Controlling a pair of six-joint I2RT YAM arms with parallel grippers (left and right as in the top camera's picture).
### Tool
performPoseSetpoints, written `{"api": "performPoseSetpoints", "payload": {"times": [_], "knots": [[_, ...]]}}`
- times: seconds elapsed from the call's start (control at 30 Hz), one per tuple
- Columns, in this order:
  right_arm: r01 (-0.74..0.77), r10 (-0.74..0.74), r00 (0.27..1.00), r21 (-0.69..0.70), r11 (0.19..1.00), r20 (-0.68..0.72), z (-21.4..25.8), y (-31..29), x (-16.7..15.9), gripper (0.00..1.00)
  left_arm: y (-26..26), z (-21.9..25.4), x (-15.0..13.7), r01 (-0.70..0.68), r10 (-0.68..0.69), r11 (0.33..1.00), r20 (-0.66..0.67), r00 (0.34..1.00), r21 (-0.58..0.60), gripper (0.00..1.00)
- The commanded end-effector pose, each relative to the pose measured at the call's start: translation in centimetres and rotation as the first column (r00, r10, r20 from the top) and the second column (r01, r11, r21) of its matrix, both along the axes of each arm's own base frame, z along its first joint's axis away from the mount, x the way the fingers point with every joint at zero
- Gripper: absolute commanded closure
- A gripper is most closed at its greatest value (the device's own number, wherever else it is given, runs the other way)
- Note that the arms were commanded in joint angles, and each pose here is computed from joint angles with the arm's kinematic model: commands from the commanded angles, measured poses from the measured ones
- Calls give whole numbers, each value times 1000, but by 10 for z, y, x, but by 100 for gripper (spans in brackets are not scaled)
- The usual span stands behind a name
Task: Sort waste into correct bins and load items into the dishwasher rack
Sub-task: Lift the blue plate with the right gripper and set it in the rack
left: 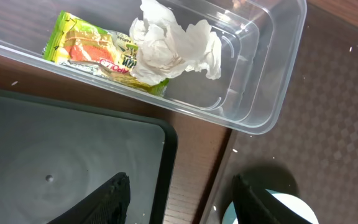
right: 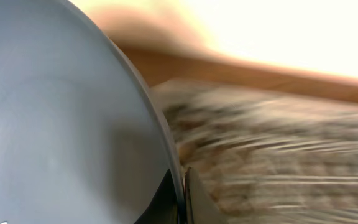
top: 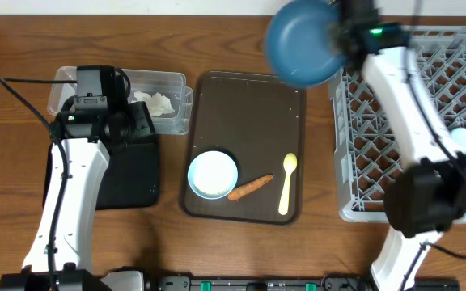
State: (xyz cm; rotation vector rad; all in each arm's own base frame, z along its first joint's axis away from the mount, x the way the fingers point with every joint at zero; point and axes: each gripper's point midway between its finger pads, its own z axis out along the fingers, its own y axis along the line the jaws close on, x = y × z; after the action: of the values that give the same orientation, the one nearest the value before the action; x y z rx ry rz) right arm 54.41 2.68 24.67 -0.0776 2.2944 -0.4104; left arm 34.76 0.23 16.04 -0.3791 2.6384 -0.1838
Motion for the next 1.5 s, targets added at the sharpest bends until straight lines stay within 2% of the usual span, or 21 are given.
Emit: {"api": "performPoseSetpoints", "payload": {"times": [0.0,0.13,0.37,0.57,0.73,0.97,1.07,1.47], "knots": [[200,-186,980,-313,929,75,51,-81,-13,99,3,4,1,-17,17,1000,13,1000,8,45],[343,-325,938,-453,823,119,73,-147,-23,99,3,4,1,-17,17,1000,13,1000,8,45],[507,-478,859,-443,739,186,84,-228,-43,99,3,4,1,-17,17,1000,13,1000,8,45],[511,-531,838,-520,684,125,75,-280,-60,99,3,4,1,-17,17,1000,13,1000,8,45],[559,-607,786,-548,622,113,65,-322,-77,99,3,4,1,-17,17,1000,13,1000,8,45],[566,-648,755,-598,567,99,54,-358,-85,99,3,4,1,-17,17,1000,13,1000,8,45],[572,-671,733,-634,521,111,55,-368,-88,99,3,4,1,-17,17,1000,13,1000,8,44],[503,-665,747,-674,542,23,10,-372,-73,99,3,4,1,-17,17,1000,13,1000,8,44]]}}
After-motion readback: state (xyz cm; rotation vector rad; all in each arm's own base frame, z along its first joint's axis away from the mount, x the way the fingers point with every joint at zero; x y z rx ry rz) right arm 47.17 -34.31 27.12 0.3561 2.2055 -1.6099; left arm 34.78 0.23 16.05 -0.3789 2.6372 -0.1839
